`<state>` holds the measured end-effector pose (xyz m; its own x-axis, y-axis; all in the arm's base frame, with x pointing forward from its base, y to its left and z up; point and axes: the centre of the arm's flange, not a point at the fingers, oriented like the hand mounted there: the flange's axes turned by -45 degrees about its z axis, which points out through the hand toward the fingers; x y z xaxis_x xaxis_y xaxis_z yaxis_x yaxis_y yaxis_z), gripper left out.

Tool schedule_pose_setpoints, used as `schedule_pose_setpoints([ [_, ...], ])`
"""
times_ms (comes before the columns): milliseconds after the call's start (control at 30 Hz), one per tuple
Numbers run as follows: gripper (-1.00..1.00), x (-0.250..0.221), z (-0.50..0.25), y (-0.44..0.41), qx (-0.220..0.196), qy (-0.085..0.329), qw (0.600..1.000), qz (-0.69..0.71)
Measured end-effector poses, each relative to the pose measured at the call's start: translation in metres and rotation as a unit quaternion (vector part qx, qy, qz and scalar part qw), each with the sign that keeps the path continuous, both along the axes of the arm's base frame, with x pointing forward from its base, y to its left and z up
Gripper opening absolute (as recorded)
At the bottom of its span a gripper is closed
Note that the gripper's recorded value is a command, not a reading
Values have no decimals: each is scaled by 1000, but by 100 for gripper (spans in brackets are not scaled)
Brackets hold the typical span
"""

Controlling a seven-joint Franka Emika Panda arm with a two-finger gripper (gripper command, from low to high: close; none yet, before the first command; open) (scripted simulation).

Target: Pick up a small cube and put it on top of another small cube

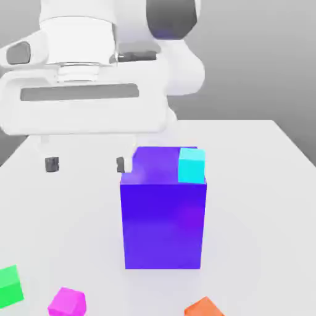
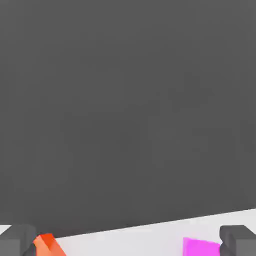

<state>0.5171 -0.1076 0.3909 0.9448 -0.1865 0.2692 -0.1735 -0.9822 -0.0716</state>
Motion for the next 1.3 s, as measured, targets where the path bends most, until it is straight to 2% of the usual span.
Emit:
schedule_pose_setpoints([
  [333,0,-17,-179,-52,-2,126,991,-42],
  [500,0,-22,-253,-58,-4,140,989,-47],
  [533,-100,-22,-261,-58,-4,140,989,-47],
  [733,-100,-23,-265,-58,-4,141,989,-47],
  [900,-100,-22,-211,-58,-4,141,989,-47],
  [1033,-100,-51,-166,-149,13,140,975,-171],
  [1167,-100,-69,-197,-188,22,139,964,-226],
  [1200,100,-70,-207,-189,23,139,963,-228],
  [1300,100,-70,-207,-189,23,139,963,-228],
])
